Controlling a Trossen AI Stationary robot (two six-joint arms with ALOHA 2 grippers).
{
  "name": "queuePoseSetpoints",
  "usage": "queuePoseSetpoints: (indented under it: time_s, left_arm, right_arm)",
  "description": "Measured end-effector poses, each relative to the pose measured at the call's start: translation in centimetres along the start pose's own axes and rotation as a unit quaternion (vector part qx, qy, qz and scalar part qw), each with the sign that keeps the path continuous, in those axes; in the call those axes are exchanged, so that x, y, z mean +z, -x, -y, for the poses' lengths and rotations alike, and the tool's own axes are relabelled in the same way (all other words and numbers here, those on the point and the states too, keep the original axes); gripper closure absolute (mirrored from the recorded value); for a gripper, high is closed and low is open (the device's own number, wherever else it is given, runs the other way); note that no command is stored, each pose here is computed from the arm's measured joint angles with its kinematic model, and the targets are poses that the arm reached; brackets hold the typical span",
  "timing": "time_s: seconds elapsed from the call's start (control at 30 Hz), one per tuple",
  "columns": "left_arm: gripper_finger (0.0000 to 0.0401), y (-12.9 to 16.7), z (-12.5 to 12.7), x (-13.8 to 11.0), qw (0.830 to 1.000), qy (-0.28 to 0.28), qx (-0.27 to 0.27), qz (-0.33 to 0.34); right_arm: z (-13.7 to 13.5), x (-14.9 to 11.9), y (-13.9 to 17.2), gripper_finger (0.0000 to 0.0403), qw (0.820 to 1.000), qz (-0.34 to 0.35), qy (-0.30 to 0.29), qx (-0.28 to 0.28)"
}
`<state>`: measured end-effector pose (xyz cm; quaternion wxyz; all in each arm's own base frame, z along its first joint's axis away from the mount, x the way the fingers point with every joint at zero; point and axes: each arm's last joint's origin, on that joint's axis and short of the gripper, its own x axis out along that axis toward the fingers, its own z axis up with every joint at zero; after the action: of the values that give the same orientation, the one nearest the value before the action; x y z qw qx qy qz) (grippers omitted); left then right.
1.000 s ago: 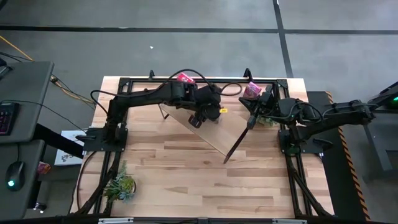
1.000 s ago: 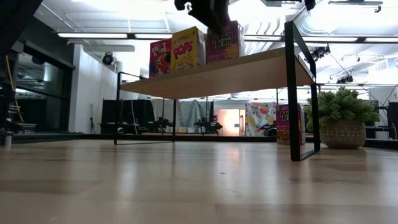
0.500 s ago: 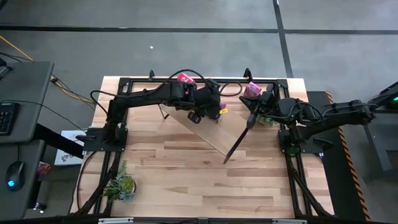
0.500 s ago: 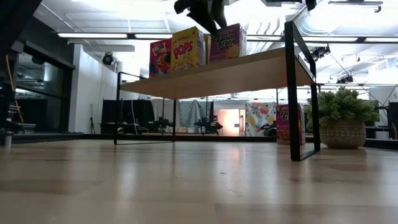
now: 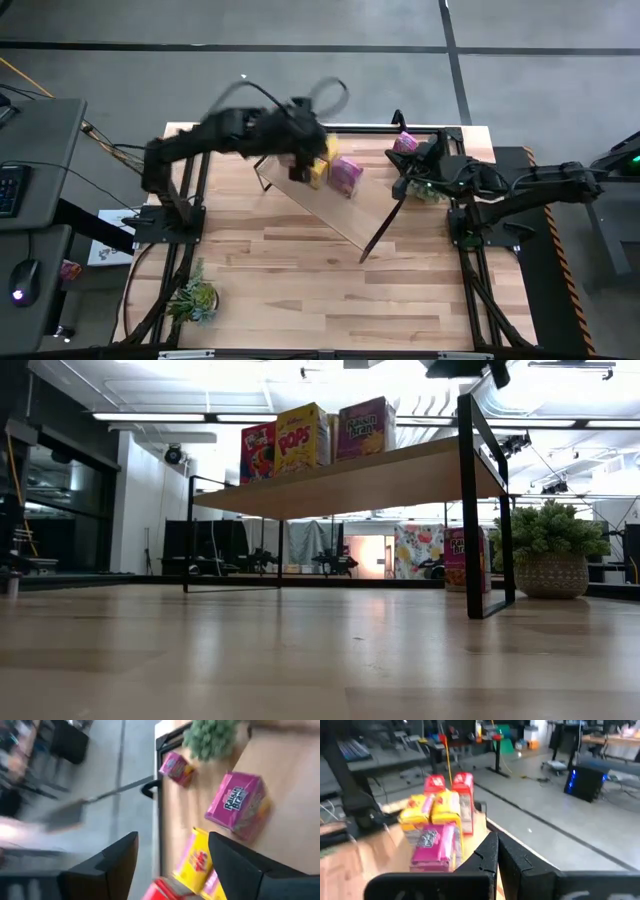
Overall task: Stack cereal on shelf
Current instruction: Put the bottom purple cereal box on the shelf
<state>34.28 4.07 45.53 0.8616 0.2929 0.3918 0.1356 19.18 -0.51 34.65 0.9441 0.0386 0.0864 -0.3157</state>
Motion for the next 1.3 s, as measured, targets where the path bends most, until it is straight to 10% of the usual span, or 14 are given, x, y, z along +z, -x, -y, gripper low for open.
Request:
queuePoseSetpoints:
  time_s: [0.2, 0.4, 0.83, 1.3]
  left_arm:
    - [0.0257, 2.9, -2.3, -5.1, 0.986, 0.141, -0.053, 0.067]
    - [0.0388, 3.6, 0.9, -11.7, 0.965, 0.187, -0.015, 0.186]
    - [0.0400, 1.7, 10.3, -22.6, 0.858, 0.312, 0.052, 0.404]
    - [0.0401, 1.4, 10.8, -23.2, 0.852, 0.307, 0.062, 0.419]
  right_arm:
    - [0.2, -1.6, -2.8, 0.0402, 0.998, -0.063, 0.008, -0.018]
    - [1.0, -2.9, -5.9, 0.0402, 0.991, -0.129, -0.001, 0.037]
    - [2.0, -4.9, -9.8, 0.0403, 0.975, -0.196, -0.013, 0.108]
    - [3.0, -6.9, -13.6, 0.0403, 0.958, -0.226, -0.049, 0.168]
